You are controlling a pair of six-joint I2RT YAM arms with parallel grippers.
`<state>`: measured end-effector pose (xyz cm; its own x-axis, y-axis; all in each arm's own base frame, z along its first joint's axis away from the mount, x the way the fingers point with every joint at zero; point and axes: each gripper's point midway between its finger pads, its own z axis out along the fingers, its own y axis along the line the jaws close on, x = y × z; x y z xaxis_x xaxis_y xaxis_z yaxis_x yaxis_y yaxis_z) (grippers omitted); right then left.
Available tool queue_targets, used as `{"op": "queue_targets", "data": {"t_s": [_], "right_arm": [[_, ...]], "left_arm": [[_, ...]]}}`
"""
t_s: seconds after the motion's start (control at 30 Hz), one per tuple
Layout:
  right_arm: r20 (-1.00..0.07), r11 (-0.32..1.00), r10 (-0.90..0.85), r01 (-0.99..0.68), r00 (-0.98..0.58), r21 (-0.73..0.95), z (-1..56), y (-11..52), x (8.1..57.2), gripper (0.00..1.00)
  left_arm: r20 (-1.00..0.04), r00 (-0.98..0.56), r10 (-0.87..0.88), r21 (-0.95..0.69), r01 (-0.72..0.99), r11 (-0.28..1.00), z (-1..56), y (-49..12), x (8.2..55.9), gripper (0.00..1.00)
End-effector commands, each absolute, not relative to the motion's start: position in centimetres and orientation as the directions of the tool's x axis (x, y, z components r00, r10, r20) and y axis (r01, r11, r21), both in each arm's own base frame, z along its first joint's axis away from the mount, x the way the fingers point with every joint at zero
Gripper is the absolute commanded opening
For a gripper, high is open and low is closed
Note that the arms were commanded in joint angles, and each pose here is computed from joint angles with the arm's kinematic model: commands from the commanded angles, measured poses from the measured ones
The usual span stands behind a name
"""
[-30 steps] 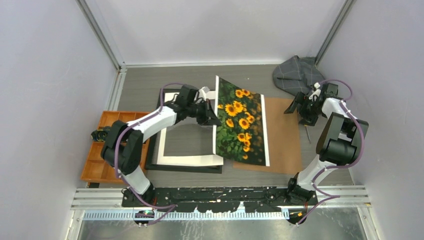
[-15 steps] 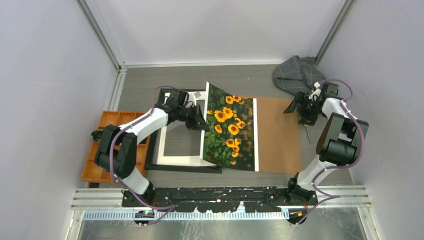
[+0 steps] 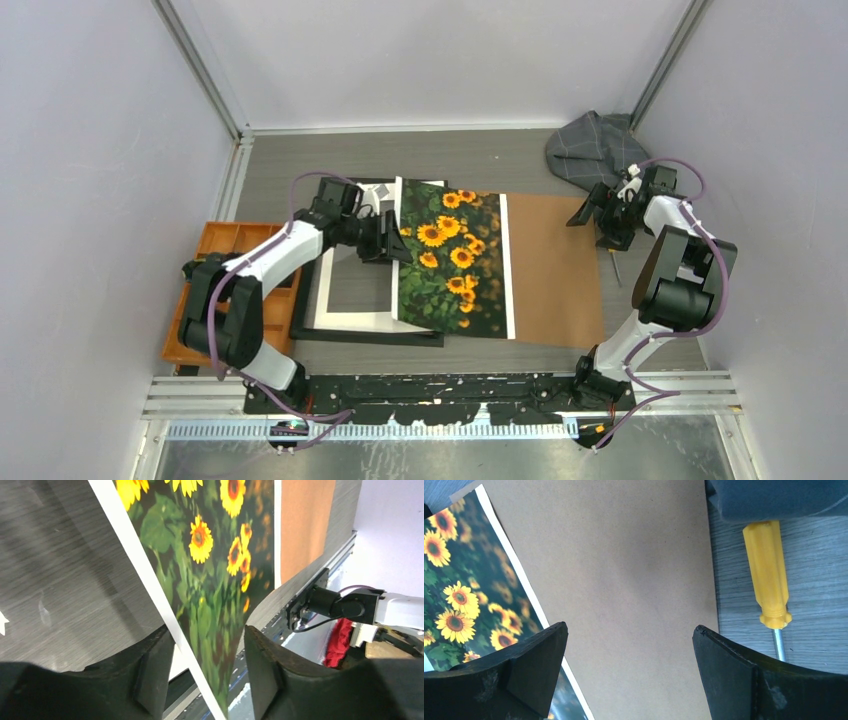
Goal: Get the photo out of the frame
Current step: Place the photo in the photo frame, then reset both arms
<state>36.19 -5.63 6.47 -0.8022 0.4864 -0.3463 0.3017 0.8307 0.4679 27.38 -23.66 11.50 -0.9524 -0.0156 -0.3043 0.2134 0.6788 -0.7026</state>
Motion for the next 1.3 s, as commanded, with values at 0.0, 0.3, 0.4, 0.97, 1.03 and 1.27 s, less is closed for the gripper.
{"op": "queue_targets", "data": {"t_s": [0.0,0.3,0.4,0.97,1.03,1.27], "right_arm": [[-0.423,0.843,0.484,0.278,-0.766,0.46,8.9,-6.1,36.8,1.0],[-0.518,0.875,0.455,0.255,-0.725,0.411,12.7,-6.9,36.8,1.0],[-0.588,0.904,0.408,0.218,-0.699,0.369,15.9,-7.1,36.5,1.0],[-0.917,0.9,0.048,-0.381,-0.396,0.212,31.5,3.7,23.3,1.0],[-0.928,0.884,0.054,-0.414,-0.368,0.216,32.3,4.8,22.1,1.0],[-0.95,0.777,0.005,-0.596,-0.313,0.201,33.1,9.3,16.2,1.0]], "left_arm": [[-0.394,-0.919,-0.02,-0.652,0.264,0.71,13.0,-21.5,28.1,0.58],[-0.53,-0.848,-0.015,-0.46,0.272,0.845,14.9,-12.7,30.3,0.86],[-0.646,-0.761,0.06,-0.323,0.344,0.882,16.7,-9.6,31.0,0.92],[-0.831,-0.49,0.263,-0.119,0.619,0.777,22.8,-9.0,25.4,1.0],[-0.842,-0.46,0.281,-0.095,0.64,0.762,23.2,-9.1,24.5,1.0],[-0.888,-0.373,0.268,-0.055,0.664,0.746,24.4,-9.7,22.8,1.0]]}}
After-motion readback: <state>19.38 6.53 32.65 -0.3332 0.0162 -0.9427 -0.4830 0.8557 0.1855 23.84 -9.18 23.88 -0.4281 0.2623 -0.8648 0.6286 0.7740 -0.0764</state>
